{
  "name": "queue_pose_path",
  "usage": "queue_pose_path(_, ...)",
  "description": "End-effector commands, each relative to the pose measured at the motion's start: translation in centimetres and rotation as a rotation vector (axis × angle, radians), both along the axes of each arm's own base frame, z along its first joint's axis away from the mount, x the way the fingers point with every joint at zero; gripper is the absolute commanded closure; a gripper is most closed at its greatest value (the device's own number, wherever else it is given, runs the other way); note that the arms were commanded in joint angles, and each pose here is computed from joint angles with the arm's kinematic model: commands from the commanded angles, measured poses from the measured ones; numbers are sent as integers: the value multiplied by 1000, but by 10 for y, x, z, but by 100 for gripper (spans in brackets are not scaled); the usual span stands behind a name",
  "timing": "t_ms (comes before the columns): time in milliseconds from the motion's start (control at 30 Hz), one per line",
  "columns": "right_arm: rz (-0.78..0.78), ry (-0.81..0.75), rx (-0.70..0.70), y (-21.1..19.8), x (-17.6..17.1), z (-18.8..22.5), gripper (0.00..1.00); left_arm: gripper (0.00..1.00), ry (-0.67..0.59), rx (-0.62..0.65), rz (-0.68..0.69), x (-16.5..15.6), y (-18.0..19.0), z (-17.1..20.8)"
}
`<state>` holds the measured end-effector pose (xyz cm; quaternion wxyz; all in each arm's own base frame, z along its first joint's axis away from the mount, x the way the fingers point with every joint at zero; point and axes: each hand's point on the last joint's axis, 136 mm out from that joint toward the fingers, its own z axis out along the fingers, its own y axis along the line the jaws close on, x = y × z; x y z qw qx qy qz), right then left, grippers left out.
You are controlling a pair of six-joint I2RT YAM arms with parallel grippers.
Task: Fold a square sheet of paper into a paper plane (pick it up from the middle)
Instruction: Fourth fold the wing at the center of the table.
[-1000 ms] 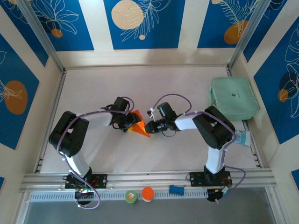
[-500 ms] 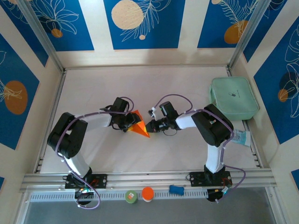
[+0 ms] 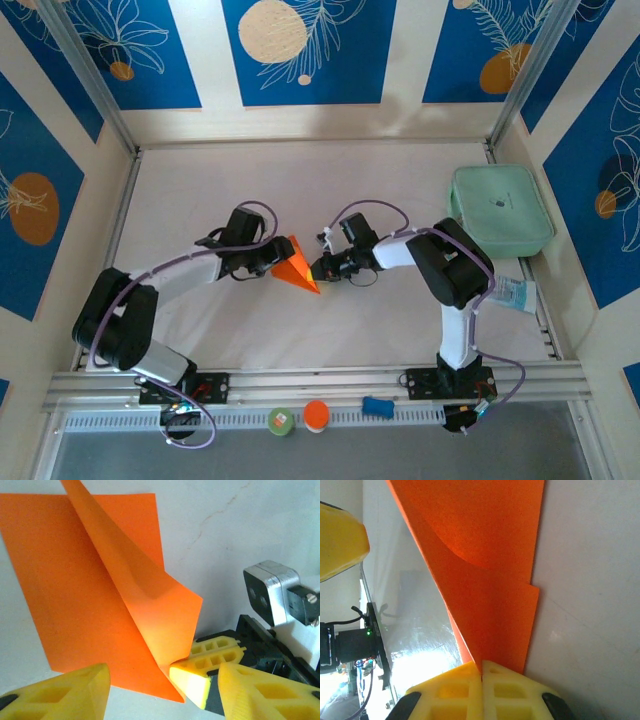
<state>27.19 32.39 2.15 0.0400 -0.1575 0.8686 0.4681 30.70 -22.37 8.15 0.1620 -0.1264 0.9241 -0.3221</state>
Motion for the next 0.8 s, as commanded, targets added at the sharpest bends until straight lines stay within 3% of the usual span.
queue_pose_path(0, -20, 83, -54, -6, -5, -21, 100, 47, -84, -70, -49, 6, -9, 6)
queue_pose_path(367, -49, 116, -30, -10, -2, -21, 100, 75, -99, -284, -120, 15, -43, -6)
queue_pose_path(767, -59, 110, -56, -16, 0, -26, 96, 83, -27, -307, -92, 14, -46, -31)
